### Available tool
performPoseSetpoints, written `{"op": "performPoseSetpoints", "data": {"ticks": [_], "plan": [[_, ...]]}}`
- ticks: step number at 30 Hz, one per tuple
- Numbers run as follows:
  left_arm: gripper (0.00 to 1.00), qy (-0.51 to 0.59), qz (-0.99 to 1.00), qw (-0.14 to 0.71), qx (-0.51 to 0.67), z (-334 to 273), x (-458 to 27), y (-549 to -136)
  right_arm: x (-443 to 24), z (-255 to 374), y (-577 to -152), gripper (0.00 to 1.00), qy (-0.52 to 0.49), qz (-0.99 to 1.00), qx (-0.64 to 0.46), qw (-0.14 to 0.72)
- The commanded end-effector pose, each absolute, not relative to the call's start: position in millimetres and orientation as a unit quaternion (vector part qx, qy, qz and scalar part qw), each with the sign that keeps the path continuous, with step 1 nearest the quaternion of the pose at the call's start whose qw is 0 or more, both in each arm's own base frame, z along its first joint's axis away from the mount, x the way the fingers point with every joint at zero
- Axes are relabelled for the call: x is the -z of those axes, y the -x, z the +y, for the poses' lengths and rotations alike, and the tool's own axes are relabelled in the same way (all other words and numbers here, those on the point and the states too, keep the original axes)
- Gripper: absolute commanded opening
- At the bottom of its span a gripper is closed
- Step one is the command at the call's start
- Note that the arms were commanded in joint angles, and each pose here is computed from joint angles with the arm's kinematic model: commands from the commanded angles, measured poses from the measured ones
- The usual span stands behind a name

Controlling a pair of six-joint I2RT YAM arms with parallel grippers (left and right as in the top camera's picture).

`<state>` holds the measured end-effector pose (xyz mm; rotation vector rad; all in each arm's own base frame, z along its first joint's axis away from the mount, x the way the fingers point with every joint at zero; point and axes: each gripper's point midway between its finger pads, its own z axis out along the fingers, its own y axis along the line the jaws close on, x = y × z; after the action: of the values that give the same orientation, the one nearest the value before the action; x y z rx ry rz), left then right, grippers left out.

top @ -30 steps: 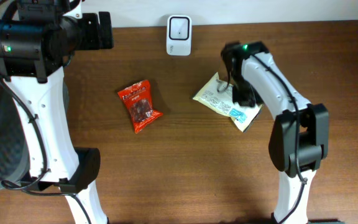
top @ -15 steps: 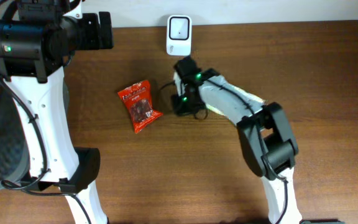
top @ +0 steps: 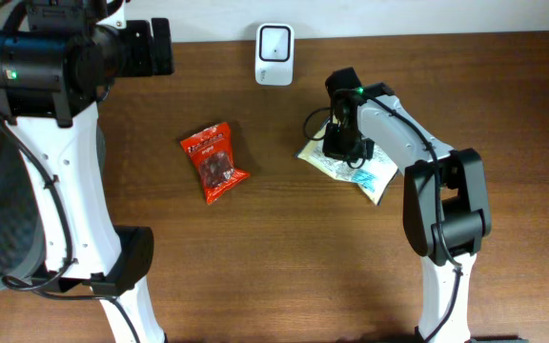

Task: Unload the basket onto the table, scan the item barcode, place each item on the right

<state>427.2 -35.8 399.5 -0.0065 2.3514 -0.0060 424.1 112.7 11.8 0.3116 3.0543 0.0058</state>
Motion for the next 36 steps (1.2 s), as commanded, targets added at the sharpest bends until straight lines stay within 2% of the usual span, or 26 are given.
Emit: {"op": "performPoseSetpoints", "data": {"ticks": [1,4,6,13,14,18,20,24,26,29,31,32,33,36], "plan": [[0.99,0.005,0.92,0.392,0.001,-34,-405,-424,4,57,-399,0.08,-0.023,0.994,0.103,-0.019],[0.99,0.005,0.92,0.392,0.001,-34,-405,-424,-23,44,-399,0.04,-0.039,0.996,0.078,-0.033],[0.99,0.005,0.92,0.392,0.001,-34,-405,-424,-38,72,-410,0.1,0.036,0.999,0.0,-0.019],[0.99,0.005,0.92,0.392,0.001,-34,-405,-424,-32,58,-440,0.11,-0.021,0.998,0.034,0.045],[0.99,0.005,0.92,0.392,0.001,-34,-405,-424,-18,66,-438,0.19,-0.007,0.999,0.019,0.041],[0.99,0.005,0.92,0.392,0.001,-34,-405,-424,-9,168,-422,0.23,0.106,0.974,-0.197,0.033],[0.99,0.005,0.92,0.392,0.001,-34,-405,-424,-11,207,-409,0.28,0.156,0.965,-0.208,0.033],[0.99,0.005,0.92,0.392,0.001,-34,-405,-424,-25,266,-390,0.28,0.221,0.949,-0.22,0.04],[0.99,0.005,0.92,0.392,0.001,-34,-405,-424,-61,254,-413,0.29,0.188,0.957,-0.214,0.063],[0.99,0.005,0.92,0.392,0.001,-34,-405,-424,-104,184,-447,0.29,0.104,0.979,-0.154,0.08],[0.99,0.005,0.92,0.392,0.001,-34,-405,-424,-92,142,-442,0.28,0.057,0.987,-0.144,0.042],[0.99,0.005,0.92,0.392,0.001,-34,-405,-424,-86,134,-439,0.23,0.048,0.988,-0.142,0.031],[0.99,0.005,0.92,0.392,0.001,-34,-405,-424,-76,128,-435,0.22,0.041,0.989,-0.139,0.021],[0.99,0.005,0.92,0.392,0.001,-34,-405,-424,-17,95,-418,0.23,0.031,0.998,-0.061,0.0]]}}
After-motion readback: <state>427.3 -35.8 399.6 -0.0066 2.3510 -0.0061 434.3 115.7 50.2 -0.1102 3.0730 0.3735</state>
